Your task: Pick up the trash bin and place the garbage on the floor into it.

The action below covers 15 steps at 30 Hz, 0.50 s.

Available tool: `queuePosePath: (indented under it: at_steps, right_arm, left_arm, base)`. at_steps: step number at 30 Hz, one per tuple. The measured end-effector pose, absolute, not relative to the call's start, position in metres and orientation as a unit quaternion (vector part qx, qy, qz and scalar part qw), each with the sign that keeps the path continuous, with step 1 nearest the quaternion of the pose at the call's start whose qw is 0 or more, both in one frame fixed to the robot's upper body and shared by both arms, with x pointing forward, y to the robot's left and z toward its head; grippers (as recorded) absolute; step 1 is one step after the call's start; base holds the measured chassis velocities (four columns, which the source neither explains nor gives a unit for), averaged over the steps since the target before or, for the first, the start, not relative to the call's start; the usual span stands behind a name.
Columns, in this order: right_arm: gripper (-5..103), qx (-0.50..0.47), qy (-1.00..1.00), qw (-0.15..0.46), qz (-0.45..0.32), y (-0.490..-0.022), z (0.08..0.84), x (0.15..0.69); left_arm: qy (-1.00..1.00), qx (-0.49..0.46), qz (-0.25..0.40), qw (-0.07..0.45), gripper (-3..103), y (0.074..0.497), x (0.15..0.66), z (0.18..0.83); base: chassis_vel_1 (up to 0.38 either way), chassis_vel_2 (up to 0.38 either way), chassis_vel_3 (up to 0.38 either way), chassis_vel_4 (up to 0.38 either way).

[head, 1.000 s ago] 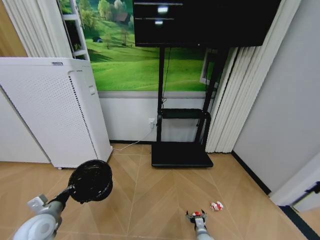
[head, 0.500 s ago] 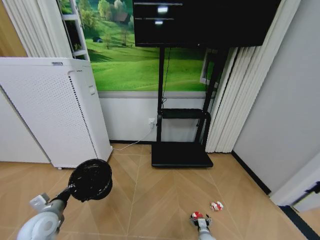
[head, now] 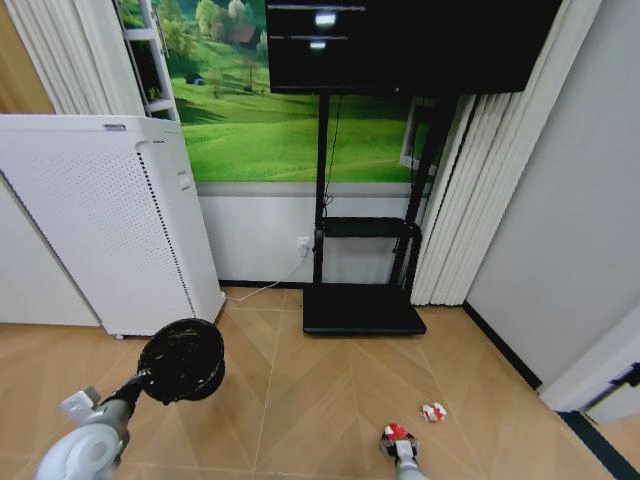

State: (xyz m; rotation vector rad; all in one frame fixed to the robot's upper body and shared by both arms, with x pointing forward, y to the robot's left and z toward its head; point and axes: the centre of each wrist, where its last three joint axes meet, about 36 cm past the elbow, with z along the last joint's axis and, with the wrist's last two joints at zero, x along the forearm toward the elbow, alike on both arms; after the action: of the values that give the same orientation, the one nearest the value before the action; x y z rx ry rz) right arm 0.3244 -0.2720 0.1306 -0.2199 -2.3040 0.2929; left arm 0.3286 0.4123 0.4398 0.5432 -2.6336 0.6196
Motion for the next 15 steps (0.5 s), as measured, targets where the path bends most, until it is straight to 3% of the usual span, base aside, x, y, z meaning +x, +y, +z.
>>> queuePosePath:
  at_steps: [4,6,15]
  right_arm:
    - [61,-0.087,-0.908,0.393,0.111,-0.272,0.131,0.325]
    - [50,-0.088,-0.909,0.393,0.11,-0.273,0.131,0.324]
    - [28,-0.089,-0.906,0.399,0.107,-0.275,0.13,0.314]
  left_arm:
    - [-0.937,0.194,0.221,0.19,4,0.413,0.328,0.439]
    - [-0.937,0.195,0.221,0.189,4,0.413,0.329,0.439]
    - [-0.937,0.191,0.222,0.189,4,0.411,0.333,0.438]
  base:
    - [0.0,0.0,0.0,0.0]
    - [0.0,0.0,0.0,0.0]
    - [0.0,0.0,0.0,0.0]
